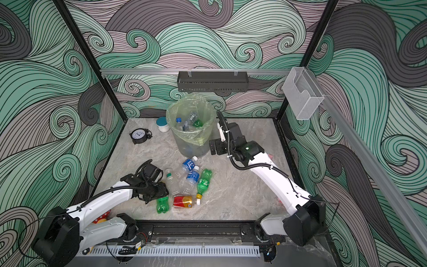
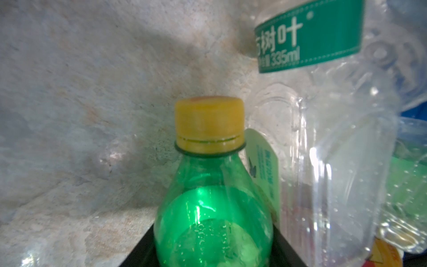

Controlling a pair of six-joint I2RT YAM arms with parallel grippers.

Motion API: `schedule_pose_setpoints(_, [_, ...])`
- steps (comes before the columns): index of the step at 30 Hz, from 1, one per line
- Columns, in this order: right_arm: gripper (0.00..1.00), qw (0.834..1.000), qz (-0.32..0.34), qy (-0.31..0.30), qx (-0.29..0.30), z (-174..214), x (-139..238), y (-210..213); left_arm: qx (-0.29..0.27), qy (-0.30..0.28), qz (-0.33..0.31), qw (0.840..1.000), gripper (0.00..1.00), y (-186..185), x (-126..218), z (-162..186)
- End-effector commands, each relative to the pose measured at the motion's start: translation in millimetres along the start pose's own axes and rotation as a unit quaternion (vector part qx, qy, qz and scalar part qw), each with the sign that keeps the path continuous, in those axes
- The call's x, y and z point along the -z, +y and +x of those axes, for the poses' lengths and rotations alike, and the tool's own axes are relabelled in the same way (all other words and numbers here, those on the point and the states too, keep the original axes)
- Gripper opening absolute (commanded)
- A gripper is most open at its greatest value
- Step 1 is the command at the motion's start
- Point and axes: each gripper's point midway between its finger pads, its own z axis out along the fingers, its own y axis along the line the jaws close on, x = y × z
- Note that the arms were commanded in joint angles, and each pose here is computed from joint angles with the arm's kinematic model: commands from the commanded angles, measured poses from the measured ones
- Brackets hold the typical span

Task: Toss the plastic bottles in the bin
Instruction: 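Lower the left gripper and grasp the yellow-capped green soda bottle, then lift the green soda bottle with the left gripper and drop it into the bin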

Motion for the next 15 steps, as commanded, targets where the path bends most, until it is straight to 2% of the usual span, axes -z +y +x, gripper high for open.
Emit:
schedule_pose_setpoints(1, [1.0, 1.0, 0.01, -0.013, -0.003, -3, 8, -6, 0.001, -0.032, -0.04, 0.999, 0.43, 12, 15, -9])
schedule_pose_setpoints(7, [1.0, 1.0, 0.014, -0.009, -0.003, 1, 7, -9, -0.004, -0.103, -0.059, 0.993, 0.42, 15, 55, -32])
schedule_pose_setpoints(15, [1.0, 0.999, 0.023, 0.049, -0.008, 50, -1, -20, -0.047, -0.212, -0.051, 0.975, 0.42, 9, 97, -63])
